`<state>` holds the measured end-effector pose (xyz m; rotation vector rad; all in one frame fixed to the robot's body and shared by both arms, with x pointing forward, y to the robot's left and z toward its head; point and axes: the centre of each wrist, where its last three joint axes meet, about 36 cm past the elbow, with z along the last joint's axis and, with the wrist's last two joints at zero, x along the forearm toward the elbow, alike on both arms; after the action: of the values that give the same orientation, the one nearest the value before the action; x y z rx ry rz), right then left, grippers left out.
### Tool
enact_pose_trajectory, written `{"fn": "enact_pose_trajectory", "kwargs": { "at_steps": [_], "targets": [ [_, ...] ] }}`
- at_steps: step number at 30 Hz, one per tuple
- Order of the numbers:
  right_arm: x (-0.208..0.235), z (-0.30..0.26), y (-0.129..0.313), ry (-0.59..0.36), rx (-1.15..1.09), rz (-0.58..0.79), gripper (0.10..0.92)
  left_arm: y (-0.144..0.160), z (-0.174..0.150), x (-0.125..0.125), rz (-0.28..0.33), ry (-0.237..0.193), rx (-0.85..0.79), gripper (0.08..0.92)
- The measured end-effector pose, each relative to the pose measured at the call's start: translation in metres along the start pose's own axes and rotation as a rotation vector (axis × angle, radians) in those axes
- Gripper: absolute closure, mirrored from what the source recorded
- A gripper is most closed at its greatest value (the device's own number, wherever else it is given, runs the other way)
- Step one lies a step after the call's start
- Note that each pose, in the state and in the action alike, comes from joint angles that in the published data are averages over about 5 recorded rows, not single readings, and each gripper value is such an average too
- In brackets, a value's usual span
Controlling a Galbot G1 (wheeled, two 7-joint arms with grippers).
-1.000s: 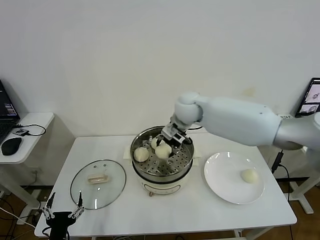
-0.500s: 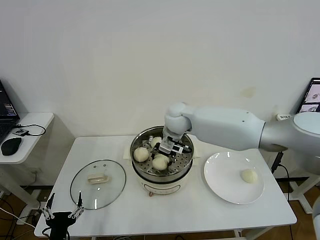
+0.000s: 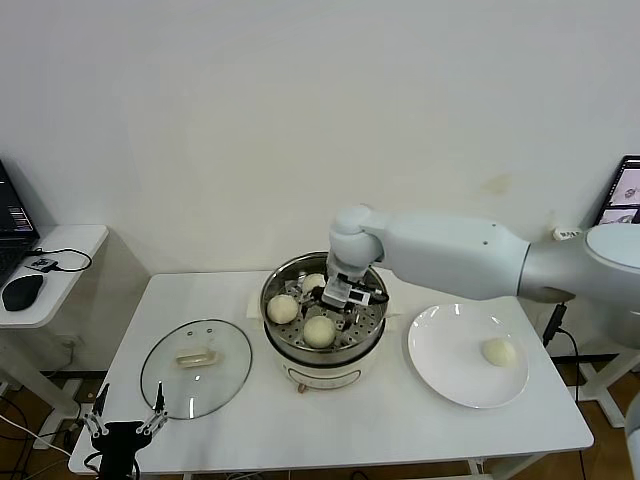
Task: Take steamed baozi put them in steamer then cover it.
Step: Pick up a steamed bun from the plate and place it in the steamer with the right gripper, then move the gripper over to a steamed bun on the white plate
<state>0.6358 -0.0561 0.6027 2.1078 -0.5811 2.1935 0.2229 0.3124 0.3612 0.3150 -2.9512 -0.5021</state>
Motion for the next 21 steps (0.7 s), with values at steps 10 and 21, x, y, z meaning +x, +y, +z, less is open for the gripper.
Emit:
{"fn": "enact_pose_trajectory", "kwargs": {
  "at_steps": [10, 21],
  "targets": [
    [0.06, 0.026, 0.034, 0.078, -0.223, 0.093, 0.2, 0.003, -0.003, -0.004, 0.006, -0.01, -0.008, 0.177],
    [0.1, 0.042, 0.156, 0.166, -0.646, 0.153, 0.2, -0.001, -0.004, -0.01, 0.032, -0.022, -0.013, 0.177]
  ]
}}
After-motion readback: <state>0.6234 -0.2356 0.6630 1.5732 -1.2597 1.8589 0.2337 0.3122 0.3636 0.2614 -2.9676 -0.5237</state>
